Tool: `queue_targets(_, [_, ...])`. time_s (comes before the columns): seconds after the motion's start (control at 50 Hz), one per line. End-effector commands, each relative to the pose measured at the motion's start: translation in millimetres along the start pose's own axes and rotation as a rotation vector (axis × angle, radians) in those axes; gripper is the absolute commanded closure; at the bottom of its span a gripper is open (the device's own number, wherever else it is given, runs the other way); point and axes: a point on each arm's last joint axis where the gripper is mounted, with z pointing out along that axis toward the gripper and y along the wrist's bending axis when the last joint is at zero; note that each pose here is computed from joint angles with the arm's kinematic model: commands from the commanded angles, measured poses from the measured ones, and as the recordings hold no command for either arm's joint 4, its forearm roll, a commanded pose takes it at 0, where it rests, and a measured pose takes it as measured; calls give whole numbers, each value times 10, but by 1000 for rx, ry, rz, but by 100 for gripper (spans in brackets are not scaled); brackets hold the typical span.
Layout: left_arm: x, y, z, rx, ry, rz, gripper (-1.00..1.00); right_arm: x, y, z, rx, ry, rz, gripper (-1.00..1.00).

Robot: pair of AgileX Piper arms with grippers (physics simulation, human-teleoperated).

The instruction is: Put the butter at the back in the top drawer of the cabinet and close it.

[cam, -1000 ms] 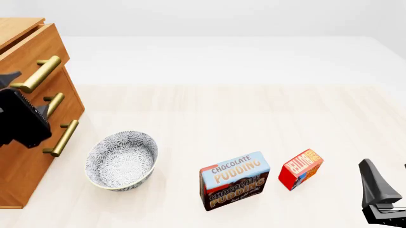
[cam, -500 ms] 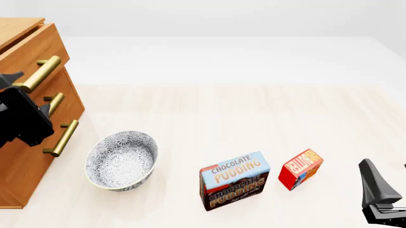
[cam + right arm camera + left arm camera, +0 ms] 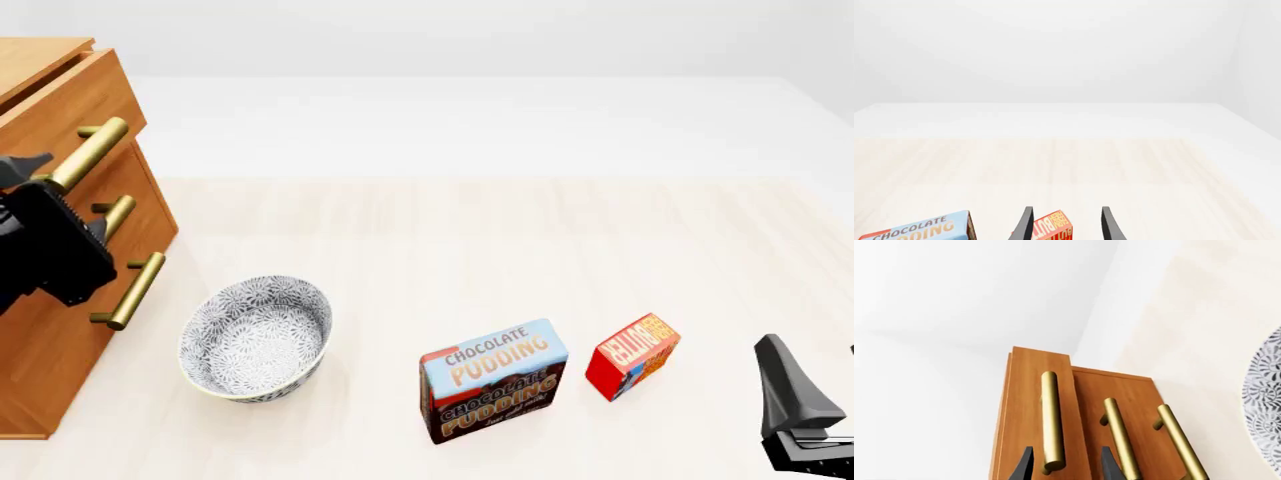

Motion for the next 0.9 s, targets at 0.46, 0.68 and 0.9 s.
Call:
queue_targets(0.46, [-14, -46, -22, -10, -15, 11, 100, 0, 0, 0, 0, 0, 0, -100])
queue_targets(0.68, [-62, -77, -48, 1, -39, 11, 100, 0, 0, 0, 0, 0, 0, -100])
queue_targets(0.9, [-135, -120, -56, 13, -75, 13, 100, 0, 0, 0, 0, 0, 0, -100])
